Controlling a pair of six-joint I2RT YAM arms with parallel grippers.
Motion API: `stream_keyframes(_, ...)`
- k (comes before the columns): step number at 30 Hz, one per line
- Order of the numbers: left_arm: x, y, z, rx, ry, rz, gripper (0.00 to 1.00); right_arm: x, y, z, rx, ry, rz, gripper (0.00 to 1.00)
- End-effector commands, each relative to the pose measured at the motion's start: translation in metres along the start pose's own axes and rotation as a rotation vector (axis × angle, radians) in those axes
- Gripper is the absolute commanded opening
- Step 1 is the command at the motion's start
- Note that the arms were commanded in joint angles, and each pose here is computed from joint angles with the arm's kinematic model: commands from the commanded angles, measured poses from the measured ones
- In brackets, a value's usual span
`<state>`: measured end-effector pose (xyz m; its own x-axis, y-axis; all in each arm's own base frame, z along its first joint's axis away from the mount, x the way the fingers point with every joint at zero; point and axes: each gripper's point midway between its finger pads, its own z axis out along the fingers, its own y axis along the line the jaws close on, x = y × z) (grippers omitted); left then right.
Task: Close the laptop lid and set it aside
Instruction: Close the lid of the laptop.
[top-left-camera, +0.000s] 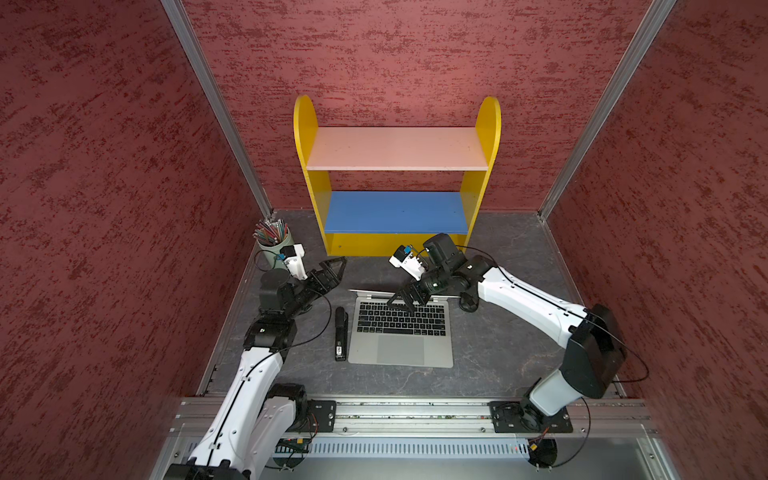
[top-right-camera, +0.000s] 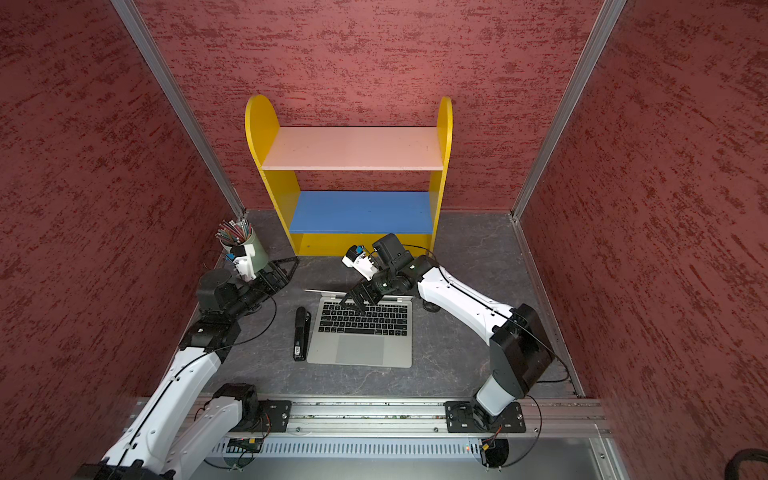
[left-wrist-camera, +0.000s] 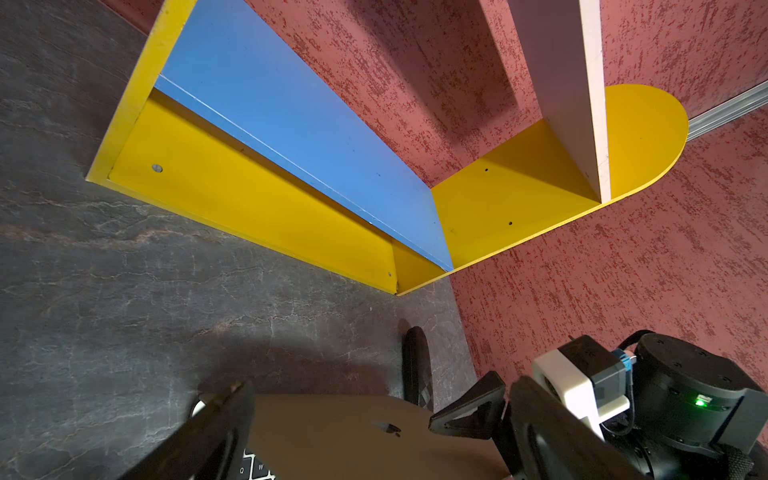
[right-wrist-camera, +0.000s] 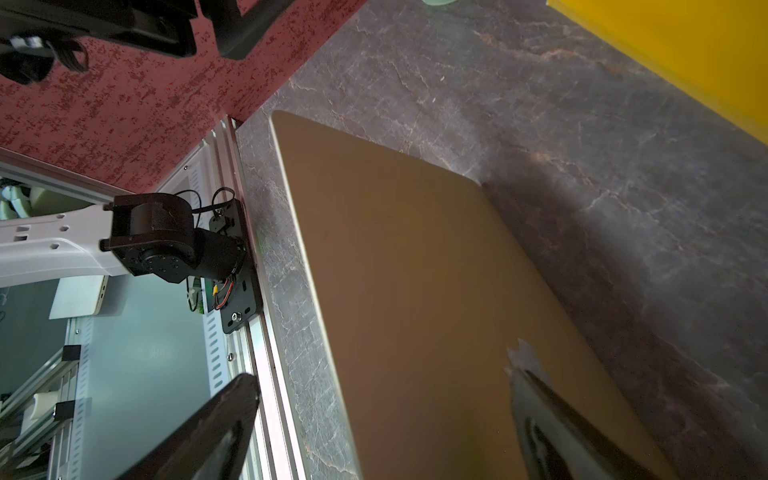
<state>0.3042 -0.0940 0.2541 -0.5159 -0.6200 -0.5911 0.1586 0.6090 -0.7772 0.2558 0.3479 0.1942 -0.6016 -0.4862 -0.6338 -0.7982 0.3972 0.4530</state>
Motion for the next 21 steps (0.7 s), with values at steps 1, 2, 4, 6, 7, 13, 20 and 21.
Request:
stream_keyframes(1, -0.004, -0.005, -0.001, 0.014, -0.021, 0.030, 1.00, 0.023, 0.003, 0.004, 0.009, 0.062, 0.046, 0.98)
stream_keyframes(2, -0.003, -0.004, 0.000, 0.014, -0.019, 0.031, 1.00, 0.023, 0.004, 0.004, 0.008, 0.060, 0.045, 0.99)
stream_keyframes(4, -0.004, -0.004, 0.000, 0.012, -0.020, 0.030, 1.00, 0.026, 0.003, 0.005, 0.010, 0.063, 0.048, 0.98)
stream_keyframes(6, -0.004, -0.005, 0.000, 0.012, -0.021, 0.031, 1.00, 0.028, 0.003, 0.006, 0.012, 0.065, 0.052, 0.99)
stream_keyframes(7, -0.004, -0.004, 0.000, 0.010, -0.020, 0.030, 1.00, 0.029, 0.002, 0.006, 0.013, 0.067, 0.057, 0.99)
stream_keyframes(13, -0.003, -0.003, 0.001, 0.008, -0.014, 0.028, 1.00, 0.036, 0.001, 0.008, 0.016, 0.072, 0.073, 0.99)
stream_keyframes(20, -0.003, -0.004, 0.000, 0.010, -0.016, 0.030, 1.00, 0.040, 0.001, 0.009, 0.021, 0.068, 0.087, 0.98)
stream_keyframes(21, -0.003, -0.004, 0.000, 0.009, -0.016, 0.030, 1.00, 0.041, 0.001, 0.009, 0.021, 0.070, 0.090, 0.98)
